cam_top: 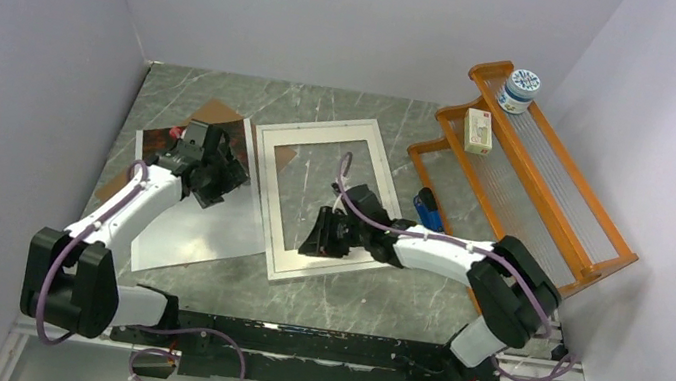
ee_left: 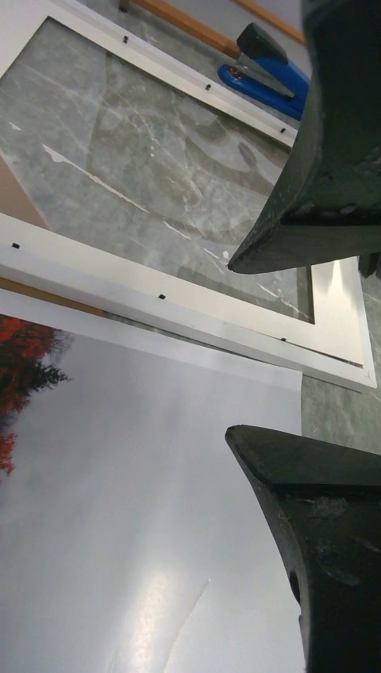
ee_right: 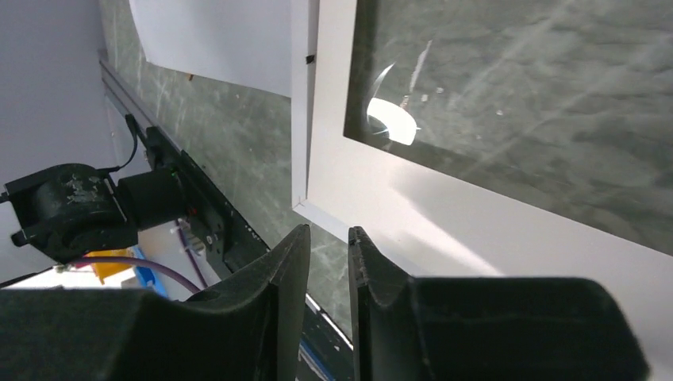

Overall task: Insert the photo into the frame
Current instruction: Adjust the photo frame item on the photo frame.

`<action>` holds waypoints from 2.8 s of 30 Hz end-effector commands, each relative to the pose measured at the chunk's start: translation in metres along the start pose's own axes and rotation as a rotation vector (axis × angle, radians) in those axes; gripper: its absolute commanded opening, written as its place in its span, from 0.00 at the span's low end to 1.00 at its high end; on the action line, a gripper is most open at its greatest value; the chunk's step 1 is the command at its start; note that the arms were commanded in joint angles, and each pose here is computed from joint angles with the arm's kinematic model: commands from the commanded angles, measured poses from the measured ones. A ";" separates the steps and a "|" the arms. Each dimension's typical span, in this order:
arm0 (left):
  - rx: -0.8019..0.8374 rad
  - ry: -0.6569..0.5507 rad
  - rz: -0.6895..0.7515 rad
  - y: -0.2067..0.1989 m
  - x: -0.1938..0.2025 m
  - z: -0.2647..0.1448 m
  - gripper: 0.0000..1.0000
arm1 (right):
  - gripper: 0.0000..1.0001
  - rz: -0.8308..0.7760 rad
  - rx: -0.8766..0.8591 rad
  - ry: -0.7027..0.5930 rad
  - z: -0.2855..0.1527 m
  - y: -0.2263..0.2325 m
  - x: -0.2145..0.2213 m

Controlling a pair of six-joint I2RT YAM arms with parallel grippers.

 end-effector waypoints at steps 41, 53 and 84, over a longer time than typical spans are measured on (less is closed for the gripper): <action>0.090 0.127 0.053 -0.008 0.004 0.011 0.76 | 0.29 -0.127 0.300 -0.160 -0.009 0.005 -0.030; 0.069 0.037 0.187 -0.059 -0.037 0.063 0.72 | 0.31 -0.064 0.385 -0.291 -0.046 -0.018 -0.023; -0.121 -0.027 0.282 -0.082 -0.076 0.196 0.33 | 0.29 -0.023 0.587 -0.457 -0.097 -0.069 -0.034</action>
Point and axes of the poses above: each gripper's point midway between its finger pads, its own z axis out along the fingers, its own y axis along the line the jaws close on, x = y × z, the point moved 7 cm from there along -z, back along the fingers, and after that the axes turned 11 degrees about -z, right-handed, at the moved point
